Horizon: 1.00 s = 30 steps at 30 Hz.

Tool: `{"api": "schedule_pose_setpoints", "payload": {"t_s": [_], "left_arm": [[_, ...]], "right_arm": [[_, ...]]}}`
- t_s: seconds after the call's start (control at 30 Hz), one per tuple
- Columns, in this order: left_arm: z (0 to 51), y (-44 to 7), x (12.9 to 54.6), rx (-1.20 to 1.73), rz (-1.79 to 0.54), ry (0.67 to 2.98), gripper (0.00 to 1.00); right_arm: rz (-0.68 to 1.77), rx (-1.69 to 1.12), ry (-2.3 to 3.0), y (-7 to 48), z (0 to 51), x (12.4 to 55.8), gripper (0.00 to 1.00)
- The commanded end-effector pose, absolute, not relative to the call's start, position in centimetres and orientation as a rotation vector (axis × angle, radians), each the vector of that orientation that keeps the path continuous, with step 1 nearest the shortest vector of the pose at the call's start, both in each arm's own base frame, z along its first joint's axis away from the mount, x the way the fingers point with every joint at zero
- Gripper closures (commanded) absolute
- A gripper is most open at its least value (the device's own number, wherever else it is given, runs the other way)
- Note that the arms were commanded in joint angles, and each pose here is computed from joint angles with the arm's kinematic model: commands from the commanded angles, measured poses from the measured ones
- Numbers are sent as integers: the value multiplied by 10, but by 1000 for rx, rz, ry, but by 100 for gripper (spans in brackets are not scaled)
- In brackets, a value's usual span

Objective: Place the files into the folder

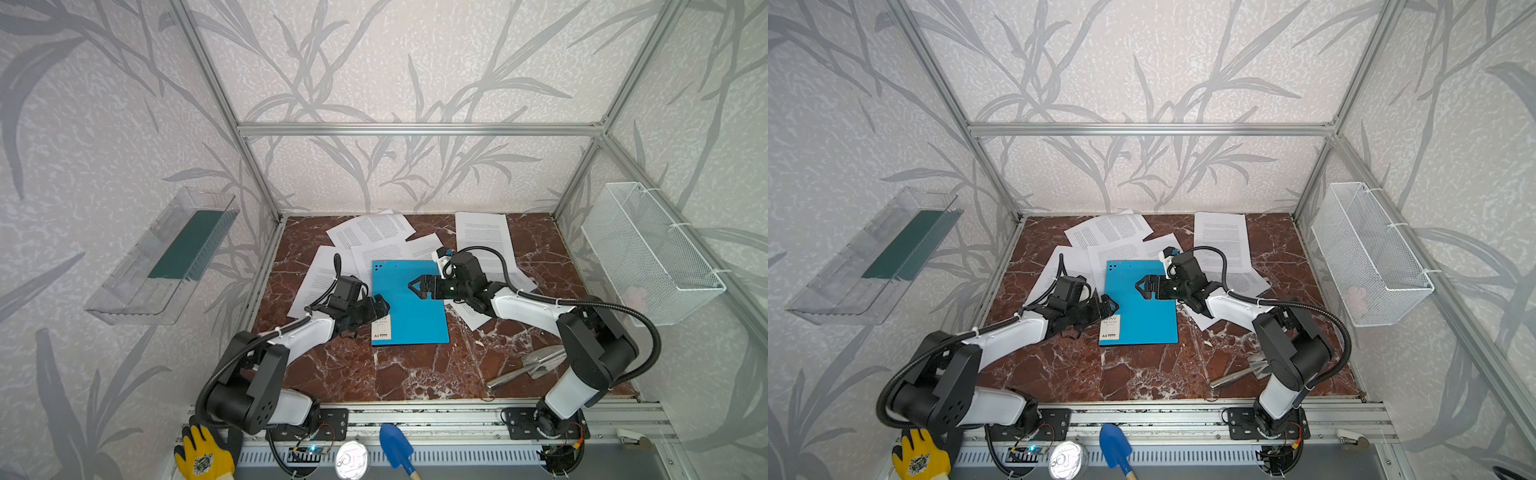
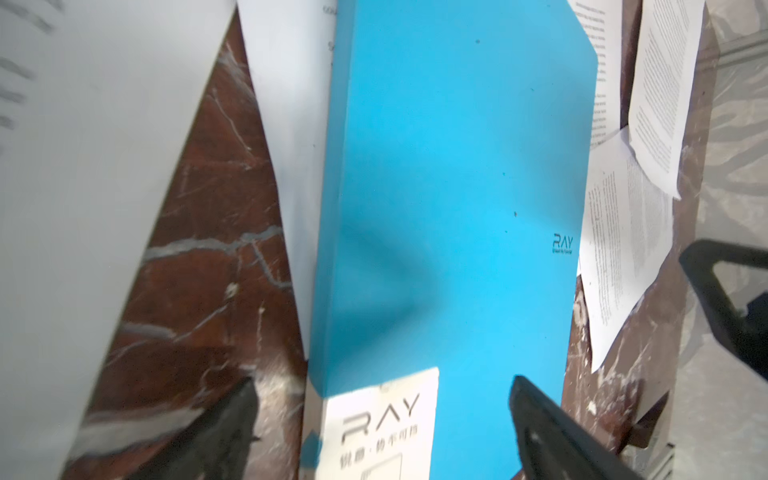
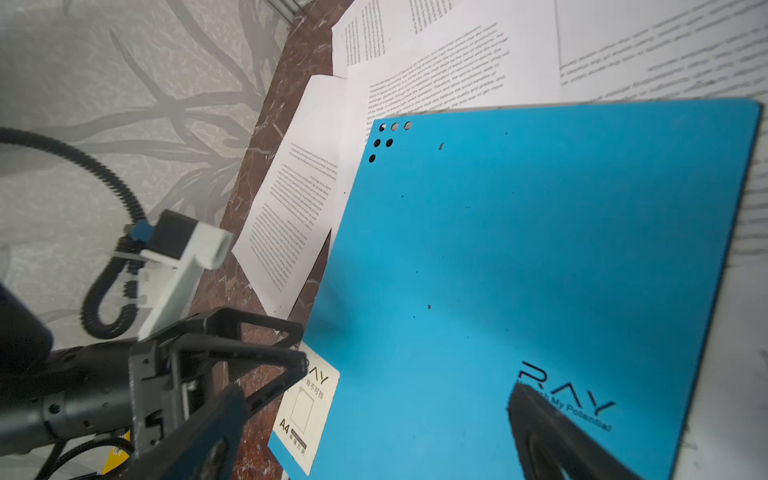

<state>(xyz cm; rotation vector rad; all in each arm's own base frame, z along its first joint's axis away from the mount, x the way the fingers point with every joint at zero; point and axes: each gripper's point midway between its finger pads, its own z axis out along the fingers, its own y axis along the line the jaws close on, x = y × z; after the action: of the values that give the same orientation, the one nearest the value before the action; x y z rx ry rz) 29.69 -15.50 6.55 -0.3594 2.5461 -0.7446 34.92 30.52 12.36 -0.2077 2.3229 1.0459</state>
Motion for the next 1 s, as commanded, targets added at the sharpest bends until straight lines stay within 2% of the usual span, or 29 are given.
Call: {"api": "schedule_pose_setpoints", "payload": {"t_s": [0.0,0.17,0.2,0.47,0.77,0.97], "left_arm": [[100,-140,287,-370,-711,2446,1],[127,-135,263,-492,-897,2277,1],[130,-135,256,-511,-934,2260,3],[115,-162,211,-649,-1278,2311,10],[87,-191,188,-641,-1339,2410,10],[71,-202,191,-699,-1381,2394,10]], "right_arm": [[991,-135,2358,281,115,348,1],[938,-98,2378,262,109,342,1],[917,-91,2383,258,107,340,1],[858,-20,2409,234,94,330,1],[949,-40,2433,244,80,323,1],[1039,-8,2444,253,74,320,1]]}}
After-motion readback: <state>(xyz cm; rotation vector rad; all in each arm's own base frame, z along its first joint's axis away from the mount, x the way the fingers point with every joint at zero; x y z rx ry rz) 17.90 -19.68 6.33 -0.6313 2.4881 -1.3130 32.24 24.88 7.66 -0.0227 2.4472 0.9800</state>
